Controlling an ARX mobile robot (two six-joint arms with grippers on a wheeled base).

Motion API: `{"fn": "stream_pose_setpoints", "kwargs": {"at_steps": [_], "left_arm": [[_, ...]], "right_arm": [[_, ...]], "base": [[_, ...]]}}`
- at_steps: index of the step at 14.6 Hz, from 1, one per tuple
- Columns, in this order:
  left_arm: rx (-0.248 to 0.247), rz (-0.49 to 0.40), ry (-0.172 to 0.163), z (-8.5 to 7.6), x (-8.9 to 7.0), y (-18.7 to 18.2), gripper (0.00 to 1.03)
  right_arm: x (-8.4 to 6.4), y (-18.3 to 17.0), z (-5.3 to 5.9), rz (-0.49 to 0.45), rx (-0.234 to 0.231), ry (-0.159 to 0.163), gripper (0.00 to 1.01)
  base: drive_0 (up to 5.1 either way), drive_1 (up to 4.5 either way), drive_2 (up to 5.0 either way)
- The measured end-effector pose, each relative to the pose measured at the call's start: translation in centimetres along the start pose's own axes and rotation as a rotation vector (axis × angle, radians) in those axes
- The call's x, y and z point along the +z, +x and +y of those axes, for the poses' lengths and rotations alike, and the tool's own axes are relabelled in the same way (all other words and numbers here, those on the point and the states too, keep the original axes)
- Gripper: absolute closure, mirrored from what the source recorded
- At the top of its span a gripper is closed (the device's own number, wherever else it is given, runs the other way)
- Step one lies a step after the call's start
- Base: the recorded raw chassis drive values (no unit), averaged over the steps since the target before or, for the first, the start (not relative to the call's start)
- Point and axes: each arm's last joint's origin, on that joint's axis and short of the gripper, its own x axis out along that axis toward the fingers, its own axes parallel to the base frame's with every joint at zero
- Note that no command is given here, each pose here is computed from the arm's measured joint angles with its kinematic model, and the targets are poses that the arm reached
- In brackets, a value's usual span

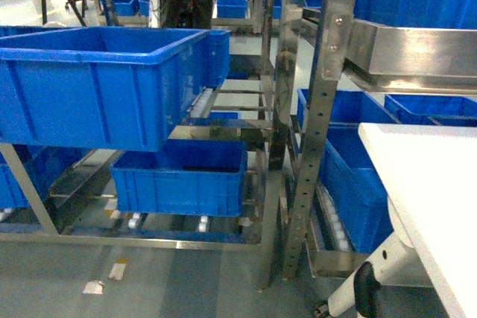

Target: Place magnetic block on left shelf second layer

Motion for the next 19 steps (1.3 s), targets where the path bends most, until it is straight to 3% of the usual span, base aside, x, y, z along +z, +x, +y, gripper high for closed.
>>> {"fn": "stream_pose_setpoints", "kwargs": {"at_steps": [19], "left_arm": [[0.0, 0.001, 0.0, 0.0, -0.01, 0.0, 0.05]], "right_arm": [[0.0, -0.01, 0.0, 0.0, 0.002, 0.0, 0.67]], "base": [[-5.0, 2.41, 2.4]]}}
